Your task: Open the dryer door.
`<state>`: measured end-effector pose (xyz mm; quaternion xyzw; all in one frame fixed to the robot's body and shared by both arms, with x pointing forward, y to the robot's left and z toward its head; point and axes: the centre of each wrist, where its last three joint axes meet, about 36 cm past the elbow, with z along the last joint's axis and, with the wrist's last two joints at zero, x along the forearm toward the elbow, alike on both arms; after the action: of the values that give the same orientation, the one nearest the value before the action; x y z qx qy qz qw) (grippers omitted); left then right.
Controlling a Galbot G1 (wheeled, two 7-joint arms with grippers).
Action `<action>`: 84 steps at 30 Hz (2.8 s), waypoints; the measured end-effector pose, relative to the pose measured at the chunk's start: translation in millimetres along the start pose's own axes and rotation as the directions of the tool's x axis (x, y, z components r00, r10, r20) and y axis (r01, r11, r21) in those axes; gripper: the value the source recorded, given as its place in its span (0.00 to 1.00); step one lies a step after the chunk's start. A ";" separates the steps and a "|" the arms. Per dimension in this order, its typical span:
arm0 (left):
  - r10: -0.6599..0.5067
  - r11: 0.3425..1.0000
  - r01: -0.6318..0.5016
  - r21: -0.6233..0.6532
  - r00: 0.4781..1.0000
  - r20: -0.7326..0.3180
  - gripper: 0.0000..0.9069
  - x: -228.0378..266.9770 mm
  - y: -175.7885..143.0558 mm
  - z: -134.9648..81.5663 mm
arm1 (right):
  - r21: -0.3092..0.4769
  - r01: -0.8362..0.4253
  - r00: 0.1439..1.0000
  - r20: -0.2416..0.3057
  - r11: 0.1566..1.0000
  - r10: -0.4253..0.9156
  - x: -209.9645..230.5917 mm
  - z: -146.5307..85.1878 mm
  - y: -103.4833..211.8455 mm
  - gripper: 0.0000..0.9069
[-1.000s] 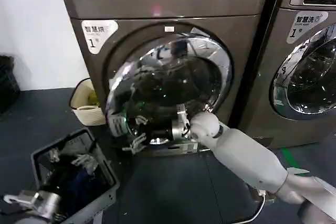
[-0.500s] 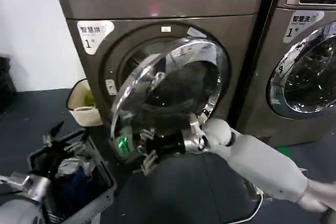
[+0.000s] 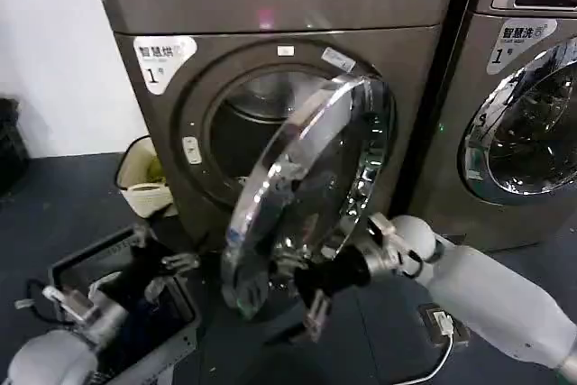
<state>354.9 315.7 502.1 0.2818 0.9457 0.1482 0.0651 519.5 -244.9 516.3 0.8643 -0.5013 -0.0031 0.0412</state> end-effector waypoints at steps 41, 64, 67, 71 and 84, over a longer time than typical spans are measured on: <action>0.428 0.904 -0.417 -0.096 0.890 0.157 1.00 -32.6 -76.7 -44.9 | 0.167 -0.745 0.616 -0.200 0.646 0.762 246.2 43.3 214.4 1.00; 0.513 0.855 -0.514 -0.068 0.820 0.252 1.00 -76.4 -126.2 -45.4 | 0.326 -0.906 -0.349 -0.211 -0.271 0.913 285.1 98.9 480.4 1.00; 0.524 0.848 -0.526 -0.070 0.809 0.265 1.00 -84.6 -131.6 -46.0 | 0.347 -0.865 -0.453 -0.226 -0.363 0.863 274.5 96.2 511.8 1.00; 0.530 0.843 -0.531 -0.079 0.799 0.284 1.00 -98.1 -138.2 -47.5 | 0.385 -0.790 -0.589 -0.256 -0.478 0.767 253.0 93.5 552.8 1.00; 0.527 0.843 -0.530 -0.097 0.775 0.348 1.00 -148.9 -170.1 -51.2 | 0.485 -0.466 -0.885 -0.259 -0.740 0.387 169.1 77.6 645.5 1.00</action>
<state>380.9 85.4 502.6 0.5583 0.8005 0.1029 0.1924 40.8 -715.7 493.0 -0.2701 -0.9072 0.2423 0.2126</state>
